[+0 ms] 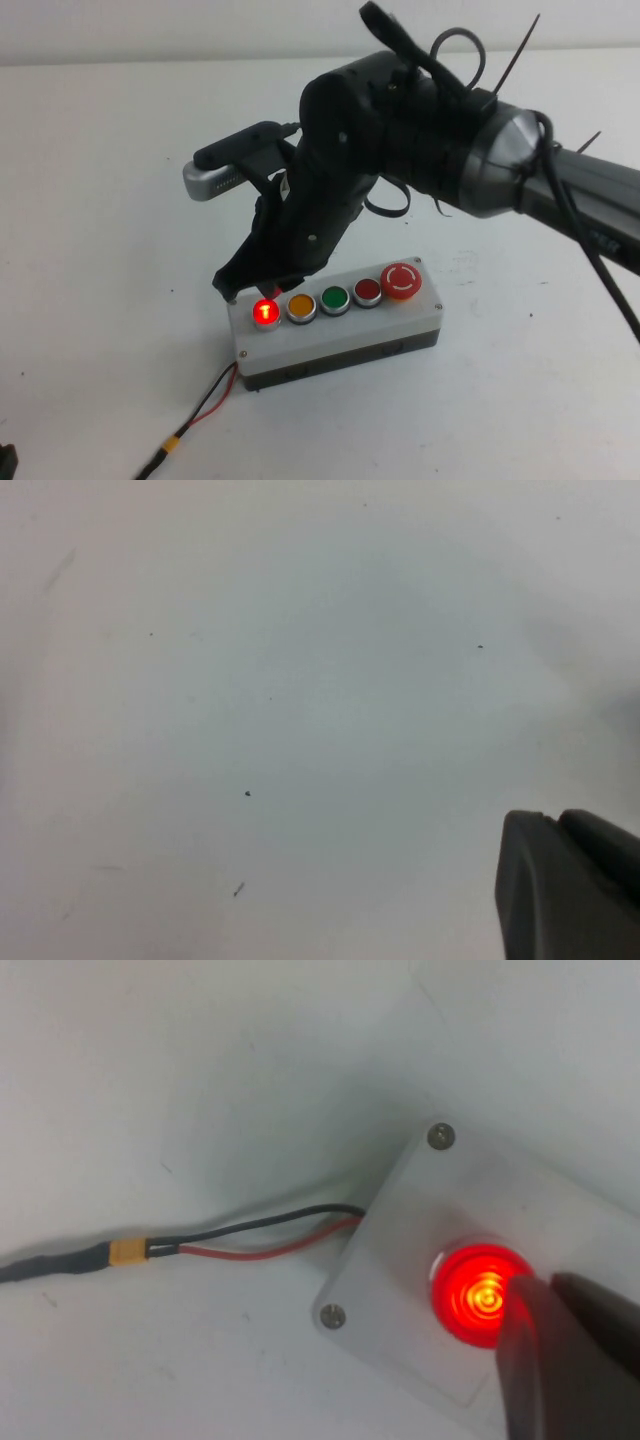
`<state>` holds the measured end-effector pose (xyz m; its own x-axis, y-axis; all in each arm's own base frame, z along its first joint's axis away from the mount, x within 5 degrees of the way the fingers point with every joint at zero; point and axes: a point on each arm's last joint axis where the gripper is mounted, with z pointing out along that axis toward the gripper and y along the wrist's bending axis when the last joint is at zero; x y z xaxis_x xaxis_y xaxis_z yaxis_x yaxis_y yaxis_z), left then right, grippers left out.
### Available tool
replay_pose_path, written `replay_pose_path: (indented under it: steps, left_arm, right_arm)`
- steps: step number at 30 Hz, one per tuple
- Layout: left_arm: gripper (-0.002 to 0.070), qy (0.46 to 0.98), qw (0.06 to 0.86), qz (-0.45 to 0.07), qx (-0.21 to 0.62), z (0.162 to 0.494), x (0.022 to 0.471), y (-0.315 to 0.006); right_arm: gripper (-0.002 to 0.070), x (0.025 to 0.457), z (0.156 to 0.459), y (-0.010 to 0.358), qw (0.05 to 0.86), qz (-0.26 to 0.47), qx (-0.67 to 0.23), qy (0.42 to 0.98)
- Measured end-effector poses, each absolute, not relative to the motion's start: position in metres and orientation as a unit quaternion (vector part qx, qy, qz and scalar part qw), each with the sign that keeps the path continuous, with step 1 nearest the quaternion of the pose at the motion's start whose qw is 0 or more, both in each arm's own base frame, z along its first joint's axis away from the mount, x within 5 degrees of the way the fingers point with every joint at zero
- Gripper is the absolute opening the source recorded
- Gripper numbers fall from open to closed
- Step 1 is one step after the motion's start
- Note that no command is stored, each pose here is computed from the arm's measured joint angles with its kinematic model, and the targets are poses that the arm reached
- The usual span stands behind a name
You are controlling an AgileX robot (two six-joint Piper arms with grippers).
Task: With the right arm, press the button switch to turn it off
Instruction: Press the button to turn off
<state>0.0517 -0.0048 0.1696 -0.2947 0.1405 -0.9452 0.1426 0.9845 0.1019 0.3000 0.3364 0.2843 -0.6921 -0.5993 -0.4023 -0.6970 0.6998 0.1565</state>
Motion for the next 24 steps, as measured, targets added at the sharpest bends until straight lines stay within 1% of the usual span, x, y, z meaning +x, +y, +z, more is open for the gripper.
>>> replay_pose_path:
  steps: [5,11,24]
  left_arm:
    - [-0.0002,0.805,0.587,-0.001,0.088,0.170,0.052,-0.005]
    - [-0.0002,0.805,0.587,-0.001,0.088,0.170,0.052,-0.005]
    - [-0.0002,0.805,0.587,-0.001,0.088,0.170,0.052,-0.005]
  right_arm:
    - [-0.0016,0.305,0.265,0.343,0.144,0.147,-0.356,0.912]
    - [-0.0016,0.305,0.262,0.346,0.140,0.157,-0.364,0.907]
    - [-0.0016,0.307,0.259,0.348,0.143,0.153,-0.365,0.907]
